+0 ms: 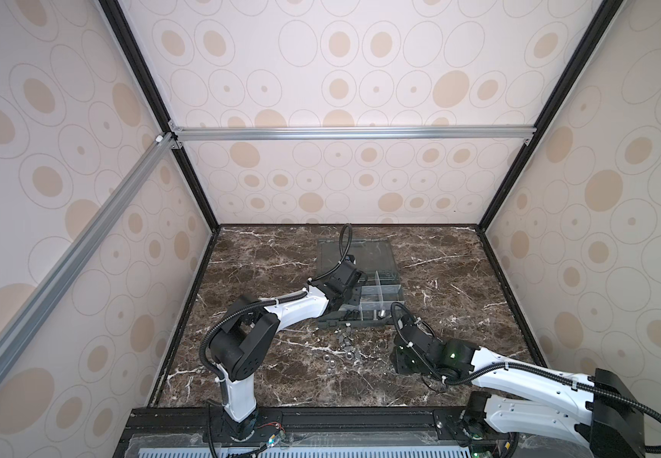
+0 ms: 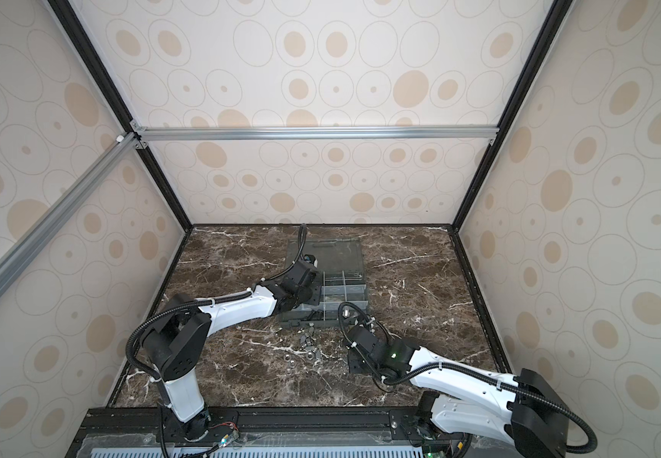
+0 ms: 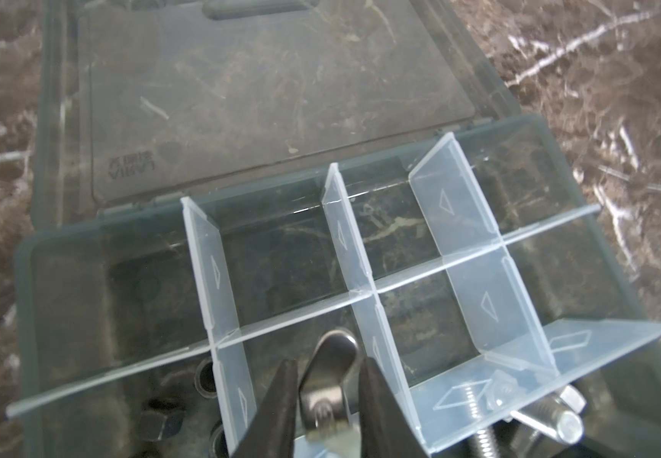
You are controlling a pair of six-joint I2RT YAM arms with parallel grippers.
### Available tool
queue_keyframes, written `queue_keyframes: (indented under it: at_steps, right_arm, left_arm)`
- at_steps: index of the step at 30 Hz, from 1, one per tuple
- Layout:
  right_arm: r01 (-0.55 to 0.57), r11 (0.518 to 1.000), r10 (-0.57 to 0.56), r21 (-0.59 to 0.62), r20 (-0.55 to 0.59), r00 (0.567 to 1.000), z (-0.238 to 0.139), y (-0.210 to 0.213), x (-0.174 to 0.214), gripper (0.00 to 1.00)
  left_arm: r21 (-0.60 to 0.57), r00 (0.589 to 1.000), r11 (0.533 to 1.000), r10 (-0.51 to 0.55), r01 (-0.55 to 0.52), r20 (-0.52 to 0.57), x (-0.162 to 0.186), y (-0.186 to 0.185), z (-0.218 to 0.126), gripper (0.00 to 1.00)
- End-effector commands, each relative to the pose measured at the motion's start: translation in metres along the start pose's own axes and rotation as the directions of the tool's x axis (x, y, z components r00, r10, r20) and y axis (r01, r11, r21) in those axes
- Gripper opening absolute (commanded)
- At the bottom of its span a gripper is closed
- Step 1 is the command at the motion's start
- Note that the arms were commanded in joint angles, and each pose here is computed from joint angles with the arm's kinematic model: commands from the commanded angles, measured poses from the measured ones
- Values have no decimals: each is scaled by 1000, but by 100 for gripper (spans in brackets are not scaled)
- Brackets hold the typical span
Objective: Sort the screws and nuts into containers
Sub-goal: 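Carry the wing nut over a middle compartment and release it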
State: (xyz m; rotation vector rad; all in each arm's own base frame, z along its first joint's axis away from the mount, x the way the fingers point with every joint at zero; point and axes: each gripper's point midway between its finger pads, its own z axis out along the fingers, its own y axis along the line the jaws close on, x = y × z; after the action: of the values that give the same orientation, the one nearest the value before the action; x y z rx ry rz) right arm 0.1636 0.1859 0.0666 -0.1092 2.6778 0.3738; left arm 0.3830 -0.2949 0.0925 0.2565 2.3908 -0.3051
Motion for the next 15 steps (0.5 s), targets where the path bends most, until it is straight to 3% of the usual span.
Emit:
queue_keyframes:
  at_steps: [1, 4, 15]
  right_arm:
    - [-7, 999, 7, 43, -3, 1000, 0, -11, 5, 42]
    - [-1, 999, 1, 43, -4, 1000, 1, -11, 5, 42]
    - [12, 999, -11, 42, -27, 1000, 7, -10, 10, 42]
  left_arm:
    - [31, 999, 999, -17, 16, 46, -21, -6, -7, 41]
    - [46, 997, 998, -36, 33, 63, -23, -6, -16, 47]
    - [69, 993, 997, -49, 42, 104, -7, 16, -80, 51]
